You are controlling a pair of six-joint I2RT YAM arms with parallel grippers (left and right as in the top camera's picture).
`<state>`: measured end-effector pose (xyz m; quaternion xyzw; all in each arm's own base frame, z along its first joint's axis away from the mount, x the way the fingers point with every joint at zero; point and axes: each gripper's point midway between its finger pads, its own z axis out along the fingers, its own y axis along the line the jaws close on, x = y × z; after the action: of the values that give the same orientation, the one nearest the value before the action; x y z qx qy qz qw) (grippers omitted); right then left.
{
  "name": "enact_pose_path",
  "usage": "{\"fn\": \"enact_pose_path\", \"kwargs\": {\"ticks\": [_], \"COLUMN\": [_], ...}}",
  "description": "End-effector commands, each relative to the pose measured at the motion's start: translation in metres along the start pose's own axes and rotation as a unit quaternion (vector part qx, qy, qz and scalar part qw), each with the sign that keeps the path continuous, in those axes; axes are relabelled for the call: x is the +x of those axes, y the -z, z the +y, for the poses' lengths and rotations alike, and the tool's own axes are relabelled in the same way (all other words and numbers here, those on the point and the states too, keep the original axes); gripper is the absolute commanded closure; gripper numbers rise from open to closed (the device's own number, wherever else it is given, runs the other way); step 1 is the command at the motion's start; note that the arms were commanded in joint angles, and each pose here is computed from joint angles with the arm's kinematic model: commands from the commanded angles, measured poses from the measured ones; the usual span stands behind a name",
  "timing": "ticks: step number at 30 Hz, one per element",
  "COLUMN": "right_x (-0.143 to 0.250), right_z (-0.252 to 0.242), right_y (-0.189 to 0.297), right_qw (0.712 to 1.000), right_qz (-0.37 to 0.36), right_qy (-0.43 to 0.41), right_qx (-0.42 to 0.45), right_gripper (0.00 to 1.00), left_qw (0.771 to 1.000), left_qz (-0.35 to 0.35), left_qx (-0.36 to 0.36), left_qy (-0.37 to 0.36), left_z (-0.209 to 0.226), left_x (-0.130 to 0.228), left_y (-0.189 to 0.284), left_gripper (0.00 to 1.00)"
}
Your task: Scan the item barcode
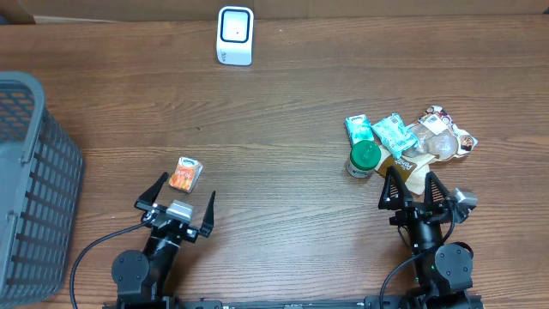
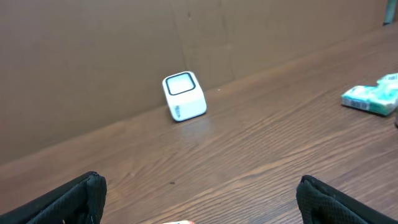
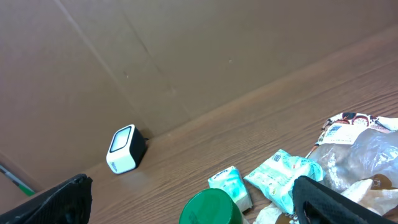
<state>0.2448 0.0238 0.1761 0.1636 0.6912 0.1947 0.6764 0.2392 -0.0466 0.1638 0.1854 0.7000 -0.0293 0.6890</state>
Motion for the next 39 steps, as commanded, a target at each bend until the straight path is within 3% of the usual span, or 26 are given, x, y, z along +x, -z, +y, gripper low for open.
{"fn": "enact_pose_path", "kwargs": {"ticks": [1, 5, 11, 39], "right_x": [0.001, 0.001, 0.001, 0.001], "right_z": [0.000, 0.000, 0.000, 0.000], "right_y": [0.000, 0.000, 0.000, 0.000], "right_qw": [1.000, 1.000, 1.000, 1.000], "right_qz": [-0.002, -0.002, -0.002, -0.002], "right_qy": [-0.001, -0.001, -0.001, -0.001], "right_qx": [-0.004, -0.004, -0.004, -0.004], "right_gripper": [0.00, 0.00, 0.00, 0.00], "left_qw": [0.994, 0.972, 0.948, 0.948], "left_qz": [0.010, 0.010, 0.000, 0.006], "left_qx": [-0.080, -0.173, -0.186, -0.186], "left_qy": [0.071, 0.161, 0.257, 0.258], "left_z": [0.026, 0.057, 0.060, 0.059], "left_x": [0.006, 0.014, 0.018, 0.021], "left_y": [0.002, 0.011, 0.012, 0.012], "left_gripper": [0.00, 0.00, 0.00, 0.01]}}
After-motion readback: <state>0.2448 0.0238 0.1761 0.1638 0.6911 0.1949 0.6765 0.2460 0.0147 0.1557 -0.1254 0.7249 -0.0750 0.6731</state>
